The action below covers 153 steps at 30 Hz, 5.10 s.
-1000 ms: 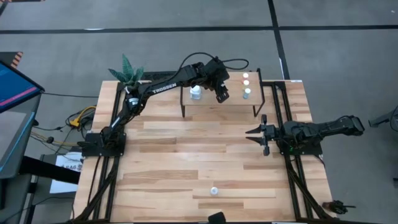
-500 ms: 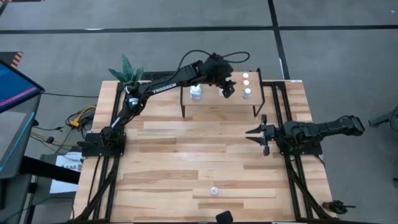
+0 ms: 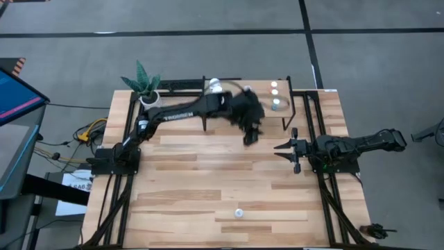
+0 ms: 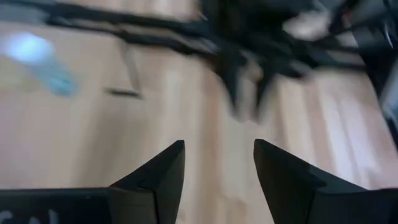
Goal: Pick and place medicine bottles onto shelf by color
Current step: Put the transparent pill bottle aligned with the other transparent pill bottle on the shelf
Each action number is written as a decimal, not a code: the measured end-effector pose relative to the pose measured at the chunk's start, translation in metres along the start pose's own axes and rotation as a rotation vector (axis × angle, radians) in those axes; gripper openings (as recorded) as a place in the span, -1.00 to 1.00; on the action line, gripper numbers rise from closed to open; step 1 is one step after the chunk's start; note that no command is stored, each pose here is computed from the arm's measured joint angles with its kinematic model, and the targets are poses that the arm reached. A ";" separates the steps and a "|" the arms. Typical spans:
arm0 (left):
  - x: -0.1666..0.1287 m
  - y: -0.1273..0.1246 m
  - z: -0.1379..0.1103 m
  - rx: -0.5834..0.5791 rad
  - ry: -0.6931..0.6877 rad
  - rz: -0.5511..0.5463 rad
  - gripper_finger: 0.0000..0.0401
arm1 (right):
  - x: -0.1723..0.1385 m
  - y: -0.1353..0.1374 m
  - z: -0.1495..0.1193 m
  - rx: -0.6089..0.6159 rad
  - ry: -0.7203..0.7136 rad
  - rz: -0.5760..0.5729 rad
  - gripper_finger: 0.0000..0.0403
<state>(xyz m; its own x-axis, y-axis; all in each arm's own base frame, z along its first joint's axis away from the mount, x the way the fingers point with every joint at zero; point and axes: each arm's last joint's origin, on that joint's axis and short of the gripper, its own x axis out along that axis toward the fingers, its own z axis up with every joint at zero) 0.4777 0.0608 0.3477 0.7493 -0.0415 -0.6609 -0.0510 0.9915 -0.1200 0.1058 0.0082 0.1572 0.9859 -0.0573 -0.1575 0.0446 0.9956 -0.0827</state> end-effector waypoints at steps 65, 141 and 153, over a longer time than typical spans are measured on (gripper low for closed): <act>0.068 -0.261 -0.211 -0.058 0.371 0.121 0.15 | 0.000 0.000 0.000 0.002 0.001 0.000 -0.39; 0.031 0.017 -0.019 -0.164 0.101 0.227 -0.39 | 0.000 0.000 0.000 0.001 0.003 0.001 -0.39; 0.029 0.054 -0.021 -0.209 0.099 0.285 -0.38 | 0.000 0.000 0.000 0.001 0.004 0.001 -0.39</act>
<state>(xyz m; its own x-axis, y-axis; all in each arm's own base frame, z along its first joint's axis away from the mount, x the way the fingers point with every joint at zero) 0.4826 0.1110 0.3066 0.6189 0.2107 -0.7567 -0.3896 0.9189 -0.0628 0.1060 0.0082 0.1568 0.9853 -0.0569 -0.1612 0.0441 0.9957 -0.0817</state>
